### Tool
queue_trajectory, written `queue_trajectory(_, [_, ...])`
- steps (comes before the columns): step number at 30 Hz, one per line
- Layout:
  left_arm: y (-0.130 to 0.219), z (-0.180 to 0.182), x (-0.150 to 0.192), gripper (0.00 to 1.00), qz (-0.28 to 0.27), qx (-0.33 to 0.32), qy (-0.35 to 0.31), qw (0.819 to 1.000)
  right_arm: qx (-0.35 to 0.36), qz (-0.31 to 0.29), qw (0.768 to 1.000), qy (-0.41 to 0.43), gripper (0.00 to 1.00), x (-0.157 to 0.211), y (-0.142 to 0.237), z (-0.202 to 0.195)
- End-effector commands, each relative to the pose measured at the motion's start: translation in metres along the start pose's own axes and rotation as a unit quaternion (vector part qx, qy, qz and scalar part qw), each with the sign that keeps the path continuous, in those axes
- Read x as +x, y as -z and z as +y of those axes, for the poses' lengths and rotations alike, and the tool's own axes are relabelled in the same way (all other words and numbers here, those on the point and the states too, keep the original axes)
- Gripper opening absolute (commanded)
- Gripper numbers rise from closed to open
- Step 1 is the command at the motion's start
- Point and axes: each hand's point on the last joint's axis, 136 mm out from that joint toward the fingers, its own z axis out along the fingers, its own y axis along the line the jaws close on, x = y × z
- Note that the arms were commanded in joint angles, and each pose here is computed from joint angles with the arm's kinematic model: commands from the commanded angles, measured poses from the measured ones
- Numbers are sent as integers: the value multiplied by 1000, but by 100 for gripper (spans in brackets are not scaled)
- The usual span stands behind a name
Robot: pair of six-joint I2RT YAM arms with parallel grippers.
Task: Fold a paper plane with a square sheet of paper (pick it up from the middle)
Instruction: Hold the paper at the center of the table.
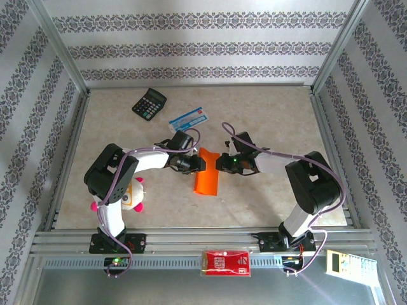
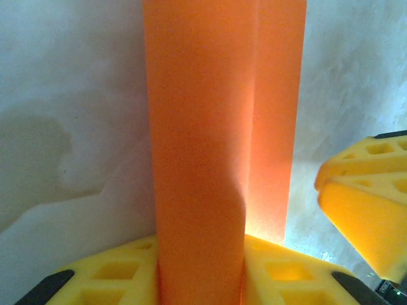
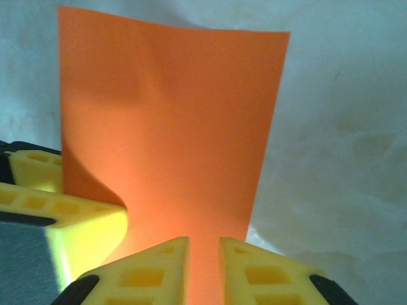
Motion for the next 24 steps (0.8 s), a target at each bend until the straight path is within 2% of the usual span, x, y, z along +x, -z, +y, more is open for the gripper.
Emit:
queue_trajectory(1, [2, 10, 7, 33, 6, -12, 16, 1000, -3, 4, 1000, -2, 18, 2, -7, 2])
queue_trajectory(7, [3, 9, 6, 35, 7, -13, 11, 1000, 2, 11, 1000, -5, 14, 7, -15, -1])
queue_trajectory(16, [9, 17, 8, 44, 14, -48, 0, 999, 12, 12, 1000, -16, 12, 10, -23, -6])
queue_trajectory(24, [8, 15, 13, 49, 23, -63, -12, 998, -9, 5, 1000, -28, 11, 6, -27, 3])
